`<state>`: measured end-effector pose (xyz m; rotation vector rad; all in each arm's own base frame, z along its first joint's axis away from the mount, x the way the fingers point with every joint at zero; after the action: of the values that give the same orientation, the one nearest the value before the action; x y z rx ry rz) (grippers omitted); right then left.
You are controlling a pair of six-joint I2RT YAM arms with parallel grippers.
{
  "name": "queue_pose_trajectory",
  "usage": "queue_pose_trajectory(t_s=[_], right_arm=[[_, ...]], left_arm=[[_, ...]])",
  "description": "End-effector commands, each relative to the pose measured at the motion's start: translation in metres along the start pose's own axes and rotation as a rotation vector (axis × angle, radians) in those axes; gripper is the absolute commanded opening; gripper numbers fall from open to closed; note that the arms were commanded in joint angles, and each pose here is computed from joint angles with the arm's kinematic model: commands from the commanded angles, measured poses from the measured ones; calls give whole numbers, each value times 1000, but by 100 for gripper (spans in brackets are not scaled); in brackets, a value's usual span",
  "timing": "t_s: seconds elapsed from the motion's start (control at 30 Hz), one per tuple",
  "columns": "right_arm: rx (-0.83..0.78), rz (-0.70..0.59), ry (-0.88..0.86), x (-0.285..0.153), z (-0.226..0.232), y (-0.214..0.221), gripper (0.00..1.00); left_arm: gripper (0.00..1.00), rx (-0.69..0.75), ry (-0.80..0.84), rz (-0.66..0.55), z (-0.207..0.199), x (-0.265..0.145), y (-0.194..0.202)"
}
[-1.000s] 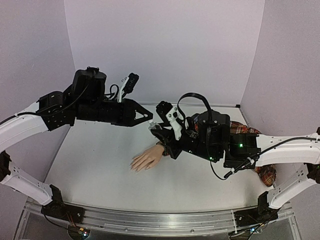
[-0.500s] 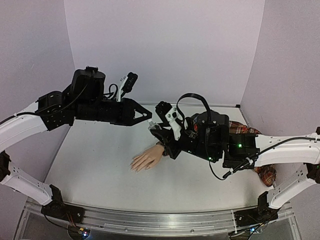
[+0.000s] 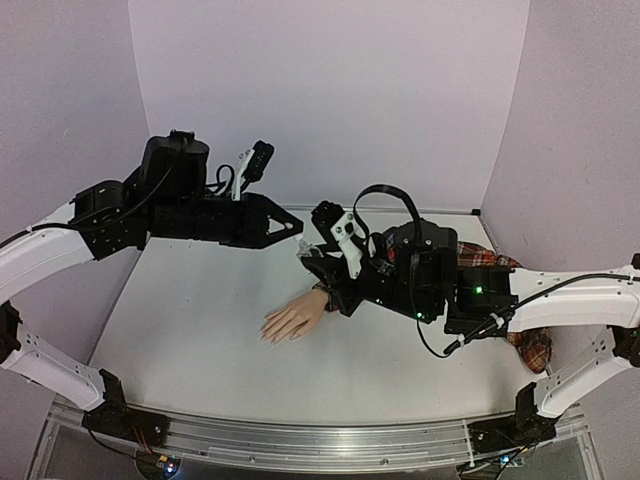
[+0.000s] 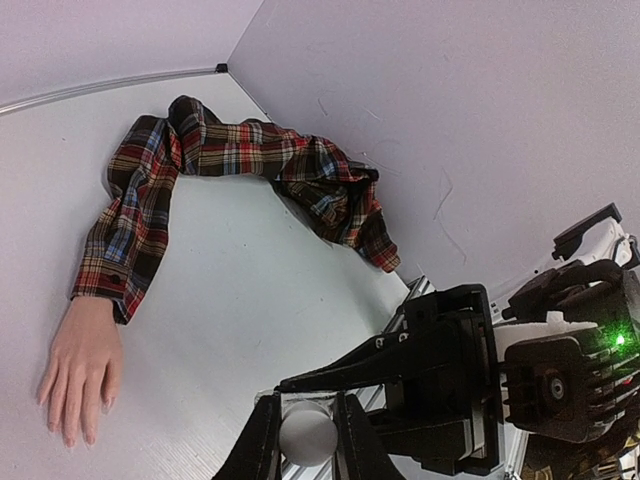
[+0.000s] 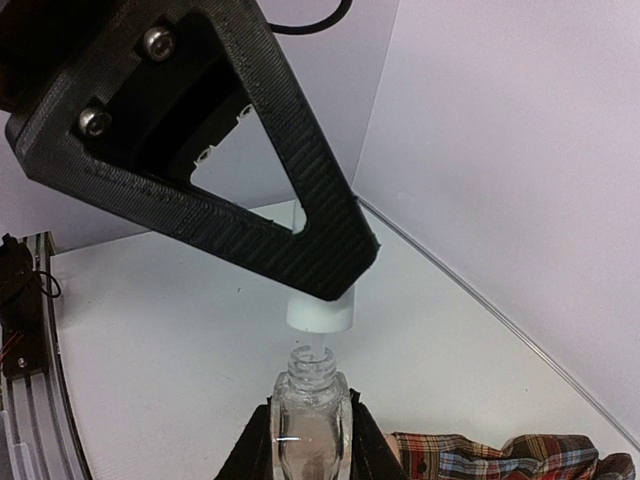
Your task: Paint the nails
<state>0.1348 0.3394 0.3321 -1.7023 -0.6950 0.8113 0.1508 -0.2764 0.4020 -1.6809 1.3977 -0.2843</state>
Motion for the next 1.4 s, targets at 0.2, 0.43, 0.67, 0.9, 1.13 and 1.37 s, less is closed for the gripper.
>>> queue_pose_trajectory(t_s=[0.2,0.43,0.67,0.9,1.13,1.37], right_arm=[[27,-29,-17,4,1,-4,0],[33,-23,-18,5,1,-1,0],[46,-31,-9,3,-2,1,0],[90,-60,47,-17,-19,13,0],[84,-59,238,-65,-58,45,0],[6,-106,431,-125,-100,62,0]], left_arm=[[0,38,59,-93,-18,-24,-18],[0,39,49,-106,-18,-31,-19],[0,39,40,-116,-18,-36,-19],[0,31,-34,-120,-7,-33,-12],[0,-5,-194,-120,24,-12,11],[0,-120,-270,-143,69,22,61]])
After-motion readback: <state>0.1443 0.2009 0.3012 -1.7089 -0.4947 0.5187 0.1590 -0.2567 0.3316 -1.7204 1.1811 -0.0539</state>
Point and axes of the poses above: each gripper's point midway between its finger pads, its own x axis out along the fingers, its own z axis along the line the jaws close on, y = z × x, the point moved 10 cm from there along -x, back along the fingers
